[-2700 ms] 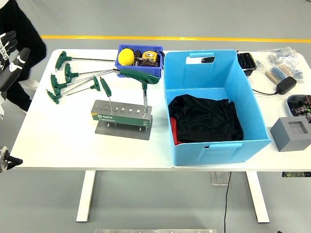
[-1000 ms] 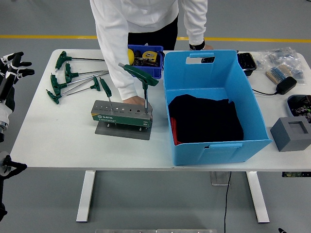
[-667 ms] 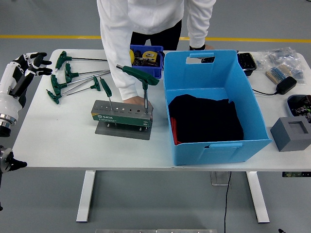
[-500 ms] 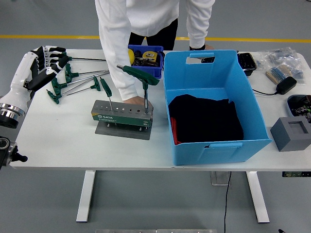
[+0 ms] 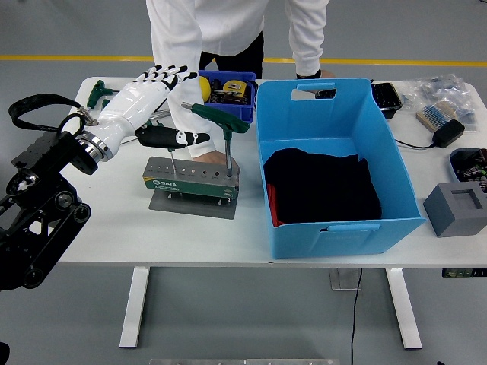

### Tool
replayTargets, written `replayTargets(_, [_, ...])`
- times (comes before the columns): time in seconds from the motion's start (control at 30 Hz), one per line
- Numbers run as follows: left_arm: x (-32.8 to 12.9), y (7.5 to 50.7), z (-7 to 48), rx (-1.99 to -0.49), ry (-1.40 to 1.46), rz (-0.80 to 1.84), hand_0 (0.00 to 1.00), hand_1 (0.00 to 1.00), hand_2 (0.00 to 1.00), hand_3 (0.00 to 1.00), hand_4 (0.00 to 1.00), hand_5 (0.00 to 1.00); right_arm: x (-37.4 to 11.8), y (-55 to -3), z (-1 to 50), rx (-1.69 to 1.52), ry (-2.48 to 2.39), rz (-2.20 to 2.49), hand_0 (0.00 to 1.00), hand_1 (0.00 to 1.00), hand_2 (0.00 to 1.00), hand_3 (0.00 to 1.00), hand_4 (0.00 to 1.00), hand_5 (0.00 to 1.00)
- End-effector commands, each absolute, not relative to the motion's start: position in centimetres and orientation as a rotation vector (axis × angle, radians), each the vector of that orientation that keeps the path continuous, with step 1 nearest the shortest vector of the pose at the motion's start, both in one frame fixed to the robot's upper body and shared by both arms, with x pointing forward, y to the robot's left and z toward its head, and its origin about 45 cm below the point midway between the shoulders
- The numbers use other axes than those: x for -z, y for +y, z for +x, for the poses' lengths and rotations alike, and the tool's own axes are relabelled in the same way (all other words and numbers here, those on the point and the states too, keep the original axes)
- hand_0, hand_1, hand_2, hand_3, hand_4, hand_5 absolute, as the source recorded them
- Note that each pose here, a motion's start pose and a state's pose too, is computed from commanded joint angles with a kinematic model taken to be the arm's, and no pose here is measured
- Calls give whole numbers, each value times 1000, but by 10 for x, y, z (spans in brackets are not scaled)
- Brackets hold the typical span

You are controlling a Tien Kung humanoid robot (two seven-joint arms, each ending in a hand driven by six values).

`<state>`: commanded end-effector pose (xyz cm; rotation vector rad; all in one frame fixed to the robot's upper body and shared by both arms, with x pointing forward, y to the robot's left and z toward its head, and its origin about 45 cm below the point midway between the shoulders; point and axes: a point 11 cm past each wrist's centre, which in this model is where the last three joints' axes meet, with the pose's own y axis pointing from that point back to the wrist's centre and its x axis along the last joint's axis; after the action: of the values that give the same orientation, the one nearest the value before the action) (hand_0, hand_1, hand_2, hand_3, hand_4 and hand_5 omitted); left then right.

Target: Lift tool from toolbox,place it in box,lift tool from toolbox,place it in box

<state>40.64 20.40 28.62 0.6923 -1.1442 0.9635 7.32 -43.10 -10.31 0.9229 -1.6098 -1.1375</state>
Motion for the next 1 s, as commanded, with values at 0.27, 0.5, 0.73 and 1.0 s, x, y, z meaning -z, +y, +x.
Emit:
replayTargets(0.27, [-291,161,416,-875,-1177,699,998,998,998,998,998,653,104,-431,68,1136,-1609,915,736,749,810,818,998,810])
replayTargets(0.5, [-278,142,427,-762,-1212,775,980,967,956,998,998,661,104,-433,67,1121,-1603,914,733,748,806,814,998,809])
replayTargets(0.73, [-263,138,435,-675,-1243,856,805,740,692,804,998,645,103,-435,67,1102,-1607,909,726,735,791,798,998,808])
replayTargets(1.0, [-257,144,446,-651,-1295,913,655,588,539,686,998,641,102,-436,69,1086,-1614,910,720,733,791,794,998,803])
